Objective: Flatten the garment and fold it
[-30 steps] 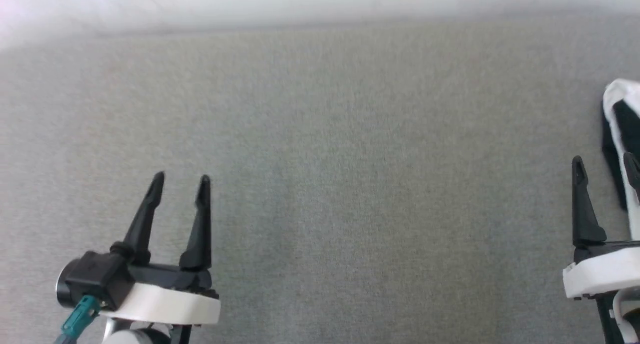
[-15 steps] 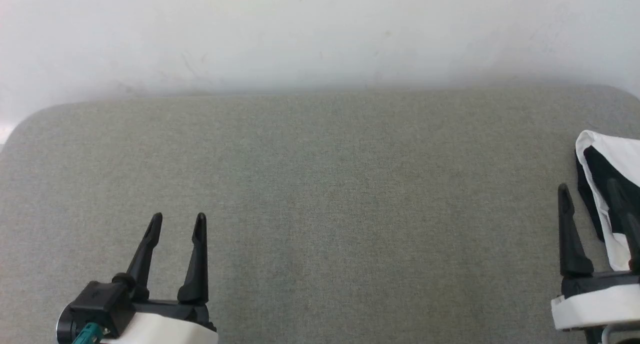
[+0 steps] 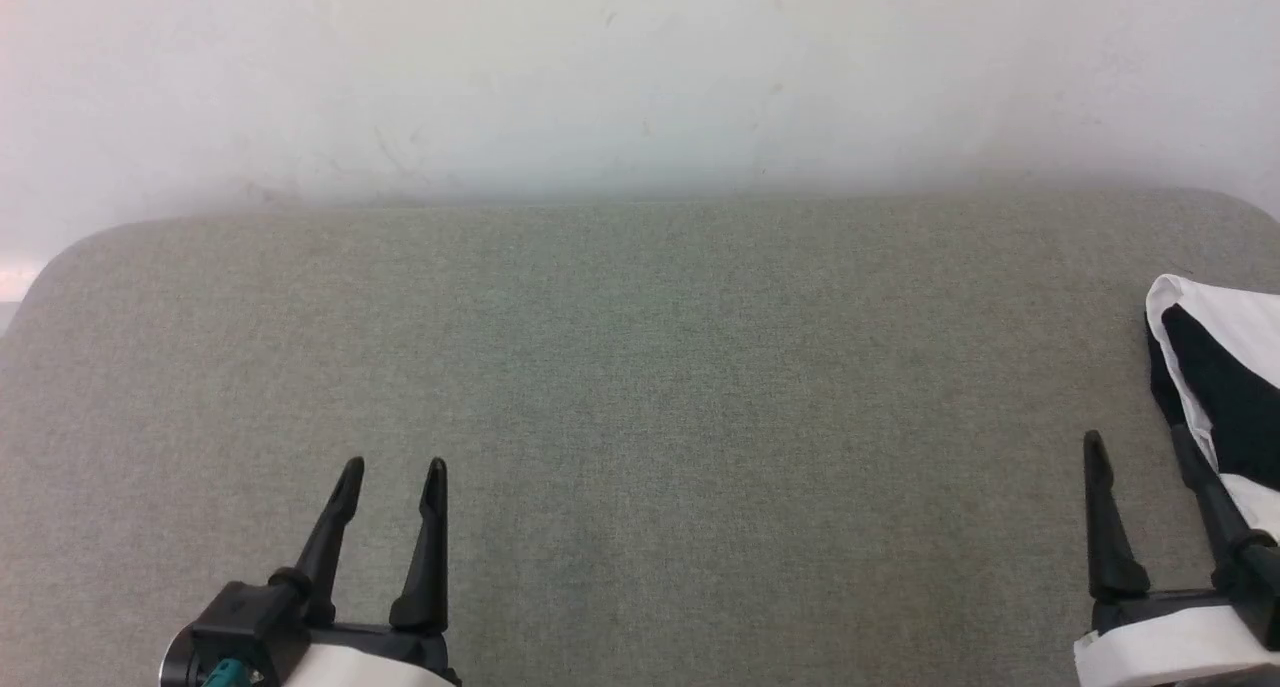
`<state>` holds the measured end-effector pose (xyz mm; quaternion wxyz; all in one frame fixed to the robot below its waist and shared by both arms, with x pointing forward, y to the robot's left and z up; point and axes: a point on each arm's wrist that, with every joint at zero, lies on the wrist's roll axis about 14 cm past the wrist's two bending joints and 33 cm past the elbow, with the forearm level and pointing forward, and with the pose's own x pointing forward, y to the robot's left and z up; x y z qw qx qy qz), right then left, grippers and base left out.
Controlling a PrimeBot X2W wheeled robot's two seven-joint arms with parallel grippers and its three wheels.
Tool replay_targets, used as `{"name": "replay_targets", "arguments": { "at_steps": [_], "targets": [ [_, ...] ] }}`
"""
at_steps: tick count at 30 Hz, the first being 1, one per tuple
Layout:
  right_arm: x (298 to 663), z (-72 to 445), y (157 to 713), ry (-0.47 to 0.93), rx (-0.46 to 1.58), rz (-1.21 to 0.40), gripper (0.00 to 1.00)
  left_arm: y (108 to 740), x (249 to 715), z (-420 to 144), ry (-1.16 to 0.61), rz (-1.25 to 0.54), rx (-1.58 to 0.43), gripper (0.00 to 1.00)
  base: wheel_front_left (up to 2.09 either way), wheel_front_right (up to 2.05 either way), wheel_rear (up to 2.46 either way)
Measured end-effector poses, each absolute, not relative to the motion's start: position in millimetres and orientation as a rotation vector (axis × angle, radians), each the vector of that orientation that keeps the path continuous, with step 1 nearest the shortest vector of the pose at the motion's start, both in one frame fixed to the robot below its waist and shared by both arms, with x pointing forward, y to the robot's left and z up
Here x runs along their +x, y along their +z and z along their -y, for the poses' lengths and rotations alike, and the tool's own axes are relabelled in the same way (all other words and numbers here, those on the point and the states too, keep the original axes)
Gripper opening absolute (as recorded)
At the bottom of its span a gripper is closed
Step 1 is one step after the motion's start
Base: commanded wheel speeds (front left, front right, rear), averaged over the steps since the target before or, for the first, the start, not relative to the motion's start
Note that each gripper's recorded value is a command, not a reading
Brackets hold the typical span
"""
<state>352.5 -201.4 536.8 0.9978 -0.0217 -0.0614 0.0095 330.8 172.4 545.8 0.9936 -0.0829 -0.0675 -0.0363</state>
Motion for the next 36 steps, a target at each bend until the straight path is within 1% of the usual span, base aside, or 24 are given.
{"name": "replay_targets", "arguments": {
  "at_steps": [12,13,36],
  "targets": [
    [359,200,527,0.021,-0.037,0.102,1.00,540,335,-174,-0.069,0.130,-0.161,1.00,0.00,0.00,0.00],
    [359,201,526,0.021,-0.037,0.099,0.00,539,336,-173,-0.070,0.128,-0.159,0.00,0.00,0.00,0.00],
    [358,197,522,0.032,-0.035,0.071,0.00,536,339,-174,-0.061,0.109,-0.135,0.00,0.00,0.00,0.00]
  ]
}}
